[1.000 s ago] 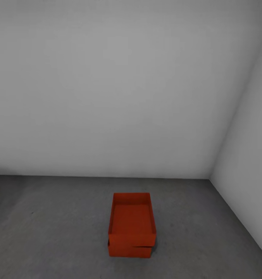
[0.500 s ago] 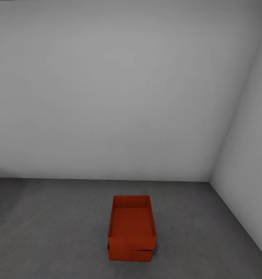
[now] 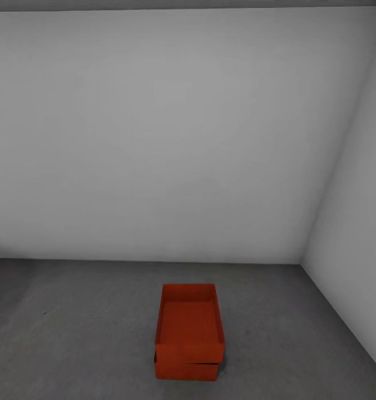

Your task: Move the two storage containers from the living room to the garage. In the garage, place one container on the floor and stack the other container on top of it (either order is fine).

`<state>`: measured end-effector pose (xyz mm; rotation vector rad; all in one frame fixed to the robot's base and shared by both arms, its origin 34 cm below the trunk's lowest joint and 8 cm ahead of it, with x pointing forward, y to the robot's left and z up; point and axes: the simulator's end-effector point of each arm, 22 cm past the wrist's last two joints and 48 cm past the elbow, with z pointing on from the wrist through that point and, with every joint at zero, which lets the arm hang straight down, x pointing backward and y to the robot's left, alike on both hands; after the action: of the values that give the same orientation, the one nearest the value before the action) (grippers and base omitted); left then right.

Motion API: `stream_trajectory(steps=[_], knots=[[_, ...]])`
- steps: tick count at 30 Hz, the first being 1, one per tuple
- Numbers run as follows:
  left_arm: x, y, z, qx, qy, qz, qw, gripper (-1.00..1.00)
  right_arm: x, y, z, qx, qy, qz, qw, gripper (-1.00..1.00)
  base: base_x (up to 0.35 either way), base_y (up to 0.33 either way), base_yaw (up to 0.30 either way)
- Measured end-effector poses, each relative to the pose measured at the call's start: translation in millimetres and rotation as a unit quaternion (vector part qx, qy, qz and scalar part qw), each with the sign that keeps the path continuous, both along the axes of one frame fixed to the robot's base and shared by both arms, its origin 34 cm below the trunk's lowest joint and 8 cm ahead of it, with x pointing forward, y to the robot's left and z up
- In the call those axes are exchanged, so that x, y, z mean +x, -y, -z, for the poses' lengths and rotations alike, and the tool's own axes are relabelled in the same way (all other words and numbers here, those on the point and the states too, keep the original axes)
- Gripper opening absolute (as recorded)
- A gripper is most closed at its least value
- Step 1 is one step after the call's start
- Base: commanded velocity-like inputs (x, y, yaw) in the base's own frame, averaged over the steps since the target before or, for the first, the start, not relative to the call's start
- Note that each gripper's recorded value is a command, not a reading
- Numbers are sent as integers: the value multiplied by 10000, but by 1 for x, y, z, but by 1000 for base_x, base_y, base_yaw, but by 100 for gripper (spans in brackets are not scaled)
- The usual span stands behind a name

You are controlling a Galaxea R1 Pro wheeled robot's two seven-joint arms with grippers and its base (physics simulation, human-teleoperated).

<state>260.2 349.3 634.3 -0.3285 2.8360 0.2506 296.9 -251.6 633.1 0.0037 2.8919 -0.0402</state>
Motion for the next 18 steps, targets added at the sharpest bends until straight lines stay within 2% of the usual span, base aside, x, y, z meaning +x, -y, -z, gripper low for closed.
stream_trajectory(steps=[18], knots=[[0,1,0,-11,9,-19,10000,100,-1,10,0,-108,-25,-18,9999,100,0,0,0]])
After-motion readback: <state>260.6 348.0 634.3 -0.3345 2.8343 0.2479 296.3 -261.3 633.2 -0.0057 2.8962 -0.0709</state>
